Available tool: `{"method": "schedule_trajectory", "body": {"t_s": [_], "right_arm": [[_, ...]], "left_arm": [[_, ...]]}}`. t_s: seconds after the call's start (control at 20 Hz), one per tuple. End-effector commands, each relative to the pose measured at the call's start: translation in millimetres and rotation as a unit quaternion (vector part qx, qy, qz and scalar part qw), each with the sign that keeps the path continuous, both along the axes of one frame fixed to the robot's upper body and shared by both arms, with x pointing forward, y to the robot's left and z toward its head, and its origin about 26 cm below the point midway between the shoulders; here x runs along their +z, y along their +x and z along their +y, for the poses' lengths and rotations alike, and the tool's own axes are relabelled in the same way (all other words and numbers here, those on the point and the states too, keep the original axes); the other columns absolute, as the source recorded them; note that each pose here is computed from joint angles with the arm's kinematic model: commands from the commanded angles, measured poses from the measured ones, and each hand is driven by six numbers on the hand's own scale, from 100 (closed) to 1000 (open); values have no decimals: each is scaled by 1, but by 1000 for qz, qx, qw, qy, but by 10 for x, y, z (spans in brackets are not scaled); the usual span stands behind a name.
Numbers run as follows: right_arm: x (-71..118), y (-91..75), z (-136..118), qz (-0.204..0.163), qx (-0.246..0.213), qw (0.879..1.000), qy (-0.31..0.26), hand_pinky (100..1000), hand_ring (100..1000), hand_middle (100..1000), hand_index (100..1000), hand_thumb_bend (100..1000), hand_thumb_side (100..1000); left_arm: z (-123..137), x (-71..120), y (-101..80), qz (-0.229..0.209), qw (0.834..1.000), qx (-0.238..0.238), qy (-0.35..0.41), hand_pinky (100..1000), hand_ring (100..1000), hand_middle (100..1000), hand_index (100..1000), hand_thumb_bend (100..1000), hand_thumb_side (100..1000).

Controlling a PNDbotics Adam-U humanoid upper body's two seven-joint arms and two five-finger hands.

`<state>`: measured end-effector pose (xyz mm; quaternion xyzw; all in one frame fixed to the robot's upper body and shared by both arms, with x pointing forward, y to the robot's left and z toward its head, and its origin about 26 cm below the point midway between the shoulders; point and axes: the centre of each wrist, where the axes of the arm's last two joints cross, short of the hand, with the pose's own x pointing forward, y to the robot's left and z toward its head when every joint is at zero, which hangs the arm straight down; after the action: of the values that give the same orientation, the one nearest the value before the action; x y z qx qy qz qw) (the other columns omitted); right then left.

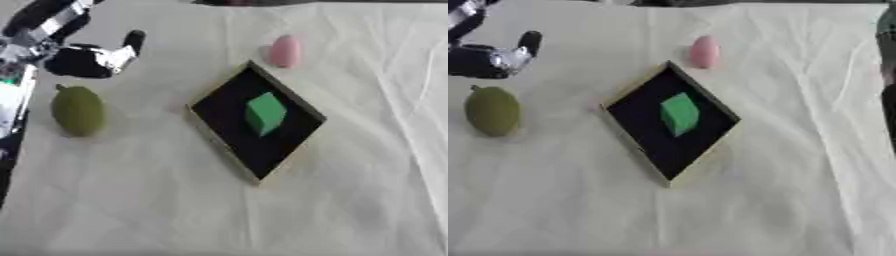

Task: Pick up objects on the table and place them in the box.

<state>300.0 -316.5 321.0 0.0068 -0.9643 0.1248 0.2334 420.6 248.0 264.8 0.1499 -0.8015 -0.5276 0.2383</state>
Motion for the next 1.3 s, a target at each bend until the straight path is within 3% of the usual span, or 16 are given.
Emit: {"method": "schedule_trajectory", "body": {"t_s": [0.05,0.25,0.5,0.8,1.3], "right_arm": [[132,-83,-22,-21,-10,1000,-16,939,762,618,771,100,572],[139,-91,-35,-22,-14,999,-19,939,762,617,771,100,570],[147,-83,-27,-24,-11,999,-23,939,762,616,771,100,568],[145,-70,-26,-23,-8,999,-25,939,762,616,771,100,566],[148,-58,-24,-24,-6,999,-28,939,761,615,770,100,563]], "left_arm": [[547,161,-96,-29,997,69,1,945,932,913,947,100,362],[1092,80,-182,-41,988,147,30,880,877,840,913,100,287],[1380,56,-196,-37,978,173,112,900,882,821,915,100,251],[1456,37,-135,-29,970,176,164,911,882,812,934,100,283],[1376,41,-94,-43,968,165,186,936,900,830,936,100,194]]}}
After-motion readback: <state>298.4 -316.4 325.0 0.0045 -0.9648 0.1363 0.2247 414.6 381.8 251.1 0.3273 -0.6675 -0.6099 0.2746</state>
